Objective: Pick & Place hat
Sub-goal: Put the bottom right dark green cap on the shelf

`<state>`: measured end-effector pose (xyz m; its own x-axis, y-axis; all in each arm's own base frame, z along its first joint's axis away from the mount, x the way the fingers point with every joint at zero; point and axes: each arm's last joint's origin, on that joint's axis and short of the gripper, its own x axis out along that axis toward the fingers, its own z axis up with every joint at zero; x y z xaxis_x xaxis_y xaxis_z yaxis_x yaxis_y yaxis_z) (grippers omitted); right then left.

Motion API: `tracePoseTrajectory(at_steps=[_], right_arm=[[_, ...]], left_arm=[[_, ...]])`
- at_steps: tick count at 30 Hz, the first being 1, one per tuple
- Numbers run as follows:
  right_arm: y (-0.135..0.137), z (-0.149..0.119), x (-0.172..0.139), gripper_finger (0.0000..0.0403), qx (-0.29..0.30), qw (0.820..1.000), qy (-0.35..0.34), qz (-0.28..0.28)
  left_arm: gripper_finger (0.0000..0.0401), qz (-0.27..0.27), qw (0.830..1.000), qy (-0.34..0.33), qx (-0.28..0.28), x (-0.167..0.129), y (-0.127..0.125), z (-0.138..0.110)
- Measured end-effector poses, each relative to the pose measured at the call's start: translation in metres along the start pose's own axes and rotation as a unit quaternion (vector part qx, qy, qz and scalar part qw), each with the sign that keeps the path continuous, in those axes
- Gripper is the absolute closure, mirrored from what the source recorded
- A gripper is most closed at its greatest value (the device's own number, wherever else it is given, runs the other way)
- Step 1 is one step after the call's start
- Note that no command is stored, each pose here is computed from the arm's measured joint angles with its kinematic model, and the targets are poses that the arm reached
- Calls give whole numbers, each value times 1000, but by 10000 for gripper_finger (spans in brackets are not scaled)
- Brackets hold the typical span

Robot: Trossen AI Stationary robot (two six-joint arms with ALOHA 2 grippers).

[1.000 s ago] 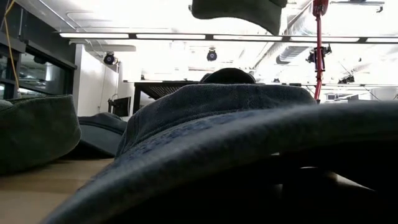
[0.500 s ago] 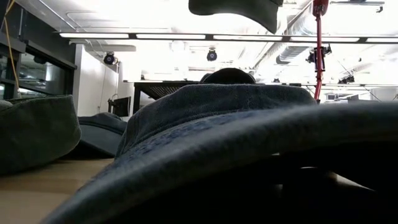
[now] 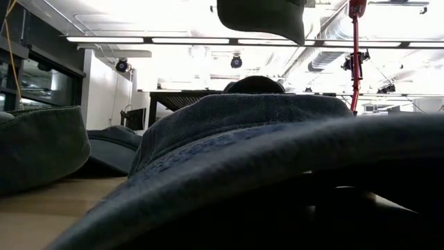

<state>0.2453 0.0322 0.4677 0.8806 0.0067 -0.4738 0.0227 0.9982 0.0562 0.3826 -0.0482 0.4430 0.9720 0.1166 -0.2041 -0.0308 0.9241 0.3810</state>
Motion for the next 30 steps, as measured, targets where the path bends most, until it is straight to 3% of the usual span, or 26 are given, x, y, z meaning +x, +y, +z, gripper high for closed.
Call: tracePoseTrajectory(at_steps=[3,8,12,18,30], right_arm=[[0,1,-1,335,1,1000,-7,0],[-1,3,-4,239,4,1000,-23,-18],[-2,8,-11,200,8,998,-56,-25],[-10,14,-34,191,12,989,-106,-104],[-17,8,-62,190,30,979,-120,-164]], left_arm=[[386,-3,1000,-3,-6,-1,0,1],[392,2,1000,-6,-7,-4,3,2],[393,12,1000,-8,-10,-15,8,7],[398,-13,1000,27,1,-36,10,6],[398,42,993,108,3,-87,40,0]])
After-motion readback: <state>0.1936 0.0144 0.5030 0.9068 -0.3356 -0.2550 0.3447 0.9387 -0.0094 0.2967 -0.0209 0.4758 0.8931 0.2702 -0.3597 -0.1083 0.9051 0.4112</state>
